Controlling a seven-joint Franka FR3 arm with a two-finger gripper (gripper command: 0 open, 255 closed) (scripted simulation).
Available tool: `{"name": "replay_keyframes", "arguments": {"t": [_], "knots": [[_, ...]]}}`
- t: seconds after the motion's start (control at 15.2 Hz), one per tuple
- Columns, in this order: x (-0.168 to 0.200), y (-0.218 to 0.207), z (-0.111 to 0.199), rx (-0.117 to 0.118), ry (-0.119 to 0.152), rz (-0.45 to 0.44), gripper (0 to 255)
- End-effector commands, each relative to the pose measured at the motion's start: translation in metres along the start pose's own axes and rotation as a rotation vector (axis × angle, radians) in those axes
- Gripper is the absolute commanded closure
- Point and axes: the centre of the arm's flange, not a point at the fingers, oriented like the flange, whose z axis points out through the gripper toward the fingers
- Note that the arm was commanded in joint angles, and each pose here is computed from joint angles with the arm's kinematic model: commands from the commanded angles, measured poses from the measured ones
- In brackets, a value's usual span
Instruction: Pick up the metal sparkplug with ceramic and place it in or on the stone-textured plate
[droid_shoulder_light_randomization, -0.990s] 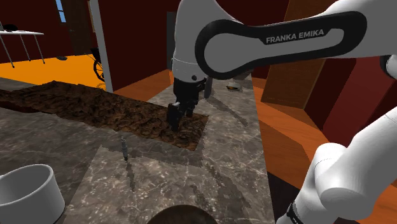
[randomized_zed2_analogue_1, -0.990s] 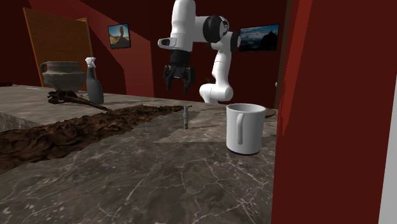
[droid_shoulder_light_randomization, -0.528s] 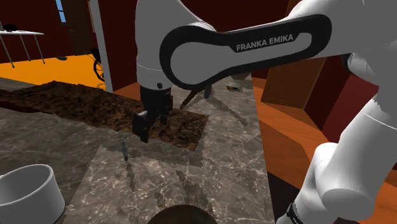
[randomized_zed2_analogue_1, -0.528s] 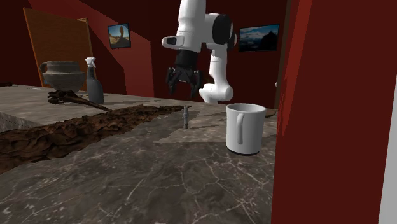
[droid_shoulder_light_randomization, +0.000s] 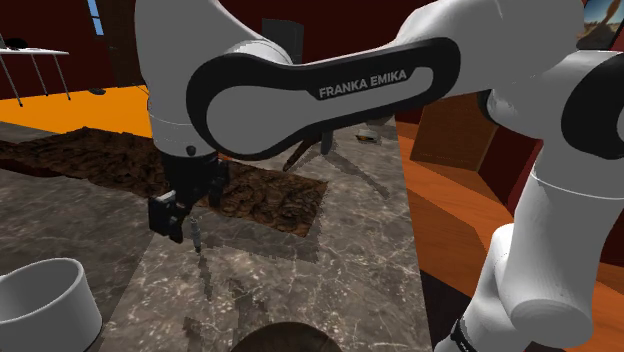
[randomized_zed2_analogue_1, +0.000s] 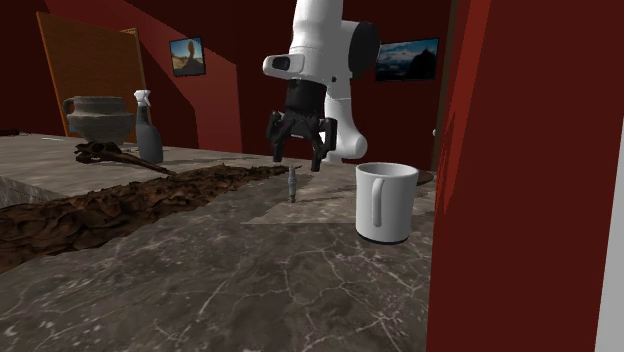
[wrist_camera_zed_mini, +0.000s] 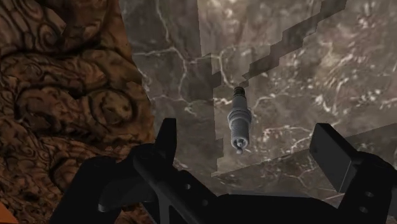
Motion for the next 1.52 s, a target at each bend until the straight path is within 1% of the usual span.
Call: {"name": "replay_keyframes", "arguments": {"t": [0.0,0.33,0.79,0.86,1.45], "knots": [[0.001,-0.001,0.009,0.000,0.001,-0.001,0],[0.001,-0.001,0.033,0.000,0.001,-0.001,0],[0.001,-0.001,0.033,0.000,0.001,-0.001,0],[0.001,-0.001,0.033,0.000,0.001,-0.001,255],[0.001,-0.001,0.033,0.000,0.001,-0.001,255]]}}
